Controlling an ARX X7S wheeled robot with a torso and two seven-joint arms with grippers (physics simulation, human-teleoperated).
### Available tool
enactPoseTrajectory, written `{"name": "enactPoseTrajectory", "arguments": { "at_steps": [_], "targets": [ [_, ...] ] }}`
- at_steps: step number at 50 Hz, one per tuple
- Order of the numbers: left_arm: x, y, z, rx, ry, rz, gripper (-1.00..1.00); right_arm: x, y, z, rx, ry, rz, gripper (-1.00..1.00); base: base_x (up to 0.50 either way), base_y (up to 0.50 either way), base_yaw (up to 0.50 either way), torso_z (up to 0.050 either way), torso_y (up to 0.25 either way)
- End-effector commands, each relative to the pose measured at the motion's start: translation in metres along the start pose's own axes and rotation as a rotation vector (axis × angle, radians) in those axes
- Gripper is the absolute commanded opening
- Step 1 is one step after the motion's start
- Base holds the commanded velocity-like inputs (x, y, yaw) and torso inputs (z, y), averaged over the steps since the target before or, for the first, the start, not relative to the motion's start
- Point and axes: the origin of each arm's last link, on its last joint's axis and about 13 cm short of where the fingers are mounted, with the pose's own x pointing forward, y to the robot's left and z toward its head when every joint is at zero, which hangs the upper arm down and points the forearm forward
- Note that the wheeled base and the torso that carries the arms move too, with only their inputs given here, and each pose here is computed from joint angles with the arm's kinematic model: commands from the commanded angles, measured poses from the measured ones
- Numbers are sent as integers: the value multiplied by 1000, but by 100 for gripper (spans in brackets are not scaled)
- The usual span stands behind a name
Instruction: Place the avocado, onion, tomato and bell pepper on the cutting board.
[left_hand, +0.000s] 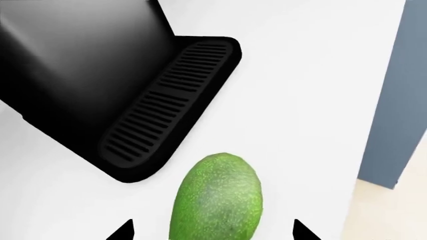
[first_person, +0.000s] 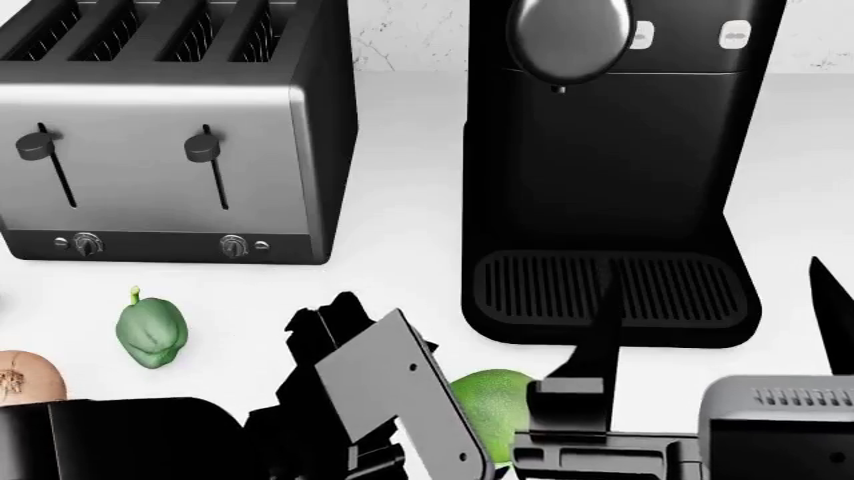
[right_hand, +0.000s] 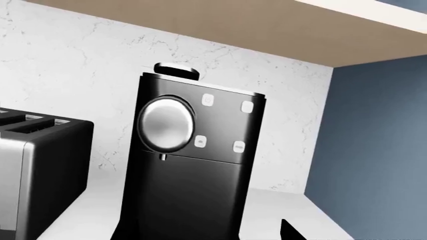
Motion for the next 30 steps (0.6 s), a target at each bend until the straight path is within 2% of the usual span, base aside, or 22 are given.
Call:
{"name": "enactPoseTrajectory", "arguments": {
  "at_steps": [1, 5, 30],
  "targets": [
    [15, -2, -2, -9, -9, -11, 100, -1, -1, 2, 24, -15, -5, 100, 0, 0, 0, 0, 0],
    [21, 1, -5, -24, 0, 11, 100, -1, -1, 2, 25, -15, -6, 100, 0, 0, 0, 0, 0],
    [29, -7, -13, -33, 13, 4, 100, -7, -2, 1, 35, -4, -5, 100, 0, 0, 0, 0, 0]
  ]
}}
